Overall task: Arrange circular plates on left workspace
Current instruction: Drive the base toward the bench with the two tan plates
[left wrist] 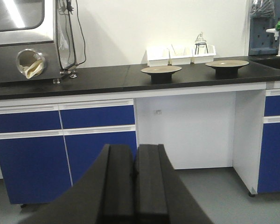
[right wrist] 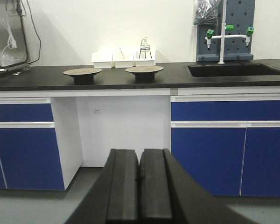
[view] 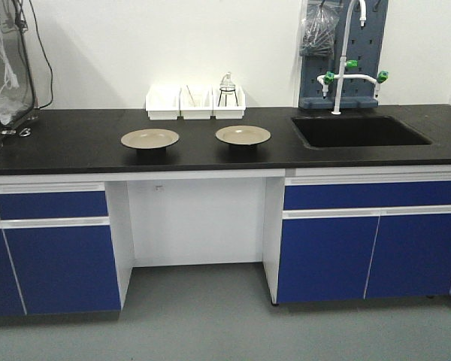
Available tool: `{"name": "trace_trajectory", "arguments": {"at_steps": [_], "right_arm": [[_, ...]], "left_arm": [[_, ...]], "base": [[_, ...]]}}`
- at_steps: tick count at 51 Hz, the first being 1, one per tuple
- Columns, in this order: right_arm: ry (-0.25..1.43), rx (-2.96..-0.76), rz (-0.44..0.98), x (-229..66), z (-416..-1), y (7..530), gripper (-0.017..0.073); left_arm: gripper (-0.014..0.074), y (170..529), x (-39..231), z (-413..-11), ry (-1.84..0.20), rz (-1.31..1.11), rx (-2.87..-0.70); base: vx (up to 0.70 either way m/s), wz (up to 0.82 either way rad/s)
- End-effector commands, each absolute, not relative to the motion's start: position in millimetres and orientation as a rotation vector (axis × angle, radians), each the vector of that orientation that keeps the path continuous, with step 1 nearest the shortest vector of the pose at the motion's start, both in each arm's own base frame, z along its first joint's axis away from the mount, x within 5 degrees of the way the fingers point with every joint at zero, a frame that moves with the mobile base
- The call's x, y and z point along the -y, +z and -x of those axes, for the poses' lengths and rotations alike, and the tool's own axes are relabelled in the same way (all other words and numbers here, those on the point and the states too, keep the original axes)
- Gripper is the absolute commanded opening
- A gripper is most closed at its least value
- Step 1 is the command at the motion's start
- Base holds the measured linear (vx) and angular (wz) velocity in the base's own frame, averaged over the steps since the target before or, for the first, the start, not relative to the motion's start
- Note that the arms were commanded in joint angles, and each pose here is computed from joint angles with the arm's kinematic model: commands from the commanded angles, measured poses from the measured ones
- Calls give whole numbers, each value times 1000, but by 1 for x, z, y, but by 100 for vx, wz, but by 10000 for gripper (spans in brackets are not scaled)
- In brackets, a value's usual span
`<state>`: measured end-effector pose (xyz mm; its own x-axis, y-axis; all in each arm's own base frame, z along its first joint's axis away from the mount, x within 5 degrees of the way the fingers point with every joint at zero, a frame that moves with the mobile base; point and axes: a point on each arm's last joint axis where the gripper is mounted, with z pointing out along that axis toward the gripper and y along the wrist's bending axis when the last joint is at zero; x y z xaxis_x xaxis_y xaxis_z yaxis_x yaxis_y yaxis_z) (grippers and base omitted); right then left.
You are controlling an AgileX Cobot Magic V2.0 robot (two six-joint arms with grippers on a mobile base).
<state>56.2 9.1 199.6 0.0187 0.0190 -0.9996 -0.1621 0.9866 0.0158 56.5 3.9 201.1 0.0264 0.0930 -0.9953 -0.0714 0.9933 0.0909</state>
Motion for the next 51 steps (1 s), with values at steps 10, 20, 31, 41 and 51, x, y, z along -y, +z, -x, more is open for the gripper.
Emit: {"name": "trace_trajectory", "arguments": {"at_steps": [10, 20, 31, 41, 51], "right_arm": [[127, -1476, 126, -9, -56, 200, -2], [128, -1476, 126, -9, -56, 200, -2], [128, -1476, 126, -9, -56, 200, -2], [128, -1476, 126, -9, -56, 200, -2], [128, -1476, 126, -9, -56, 200, -2]], "left_arm": [[0, 203, -4, -56, 117, -10, -1460], [0, 203, -4, -56, 117, -10, -1460], [0, 203, -4, -56, 117, -10, -1460], [0, 203, -4, -56, 117, -10, -1460], [0, 203, -4, -56, 117, -10, -1460]], "base": [[46, 5], [55, 7], [59, 0], [59, -2], [57, -1]]}}
